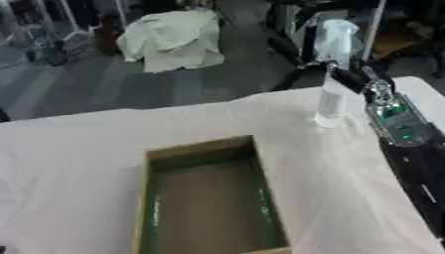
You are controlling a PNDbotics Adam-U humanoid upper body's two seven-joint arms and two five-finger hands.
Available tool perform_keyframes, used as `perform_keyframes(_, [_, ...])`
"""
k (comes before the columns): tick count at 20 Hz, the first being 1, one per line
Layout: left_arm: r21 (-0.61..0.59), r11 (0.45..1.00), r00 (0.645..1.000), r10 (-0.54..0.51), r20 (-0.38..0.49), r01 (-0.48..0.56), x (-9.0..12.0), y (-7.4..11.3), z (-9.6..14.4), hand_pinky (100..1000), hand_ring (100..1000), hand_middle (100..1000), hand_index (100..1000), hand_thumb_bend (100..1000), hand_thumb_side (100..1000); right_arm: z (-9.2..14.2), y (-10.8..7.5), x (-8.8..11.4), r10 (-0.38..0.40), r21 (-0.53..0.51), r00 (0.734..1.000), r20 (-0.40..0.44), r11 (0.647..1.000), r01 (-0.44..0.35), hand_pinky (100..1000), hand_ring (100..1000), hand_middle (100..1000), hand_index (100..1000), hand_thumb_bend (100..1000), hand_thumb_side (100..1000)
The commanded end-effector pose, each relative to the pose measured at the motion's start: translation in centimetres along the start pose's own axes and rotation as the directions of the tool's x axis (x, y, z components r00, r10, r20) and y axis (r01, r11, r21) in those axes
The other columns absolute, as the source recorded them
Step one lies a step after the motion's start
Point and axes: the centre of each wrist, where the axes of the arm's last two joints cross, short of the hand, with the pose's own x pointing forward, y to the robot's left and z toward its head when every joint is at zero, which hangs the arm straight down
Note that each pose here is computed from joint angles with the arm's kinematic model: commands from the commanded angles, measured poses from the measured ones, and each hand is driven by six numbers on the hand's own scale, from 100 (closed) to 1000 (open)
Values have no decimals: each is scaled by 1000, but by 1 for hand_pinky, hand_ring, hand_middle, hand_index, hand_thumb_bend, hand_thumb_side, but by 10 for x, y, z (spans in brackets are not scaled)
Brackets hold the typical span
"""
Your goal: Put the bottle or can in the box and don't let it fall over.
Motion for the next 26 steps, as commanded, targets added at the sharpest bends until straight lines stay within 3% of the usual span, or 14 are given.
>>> perform_keyframes(1, [-10, 1000, 999, -13, 33, 14, 9, 1, -3, 1000, 827, 901, 783, 100, 923, 0, -22, 22, 4, -36, 998, 60, 999, -2, 1000, 1000, 1000, 1000, 100, 621])
perform_keyframes(26, [-10, 1000, 999, -13, 37, 14, 10, 0, -4, 1000, 826, 903, 785, 100, 928, 1, -31, 29, 17, -45, 997, 79, 999, -13, 1000, 1000, 1000, 1000, 100, 622])
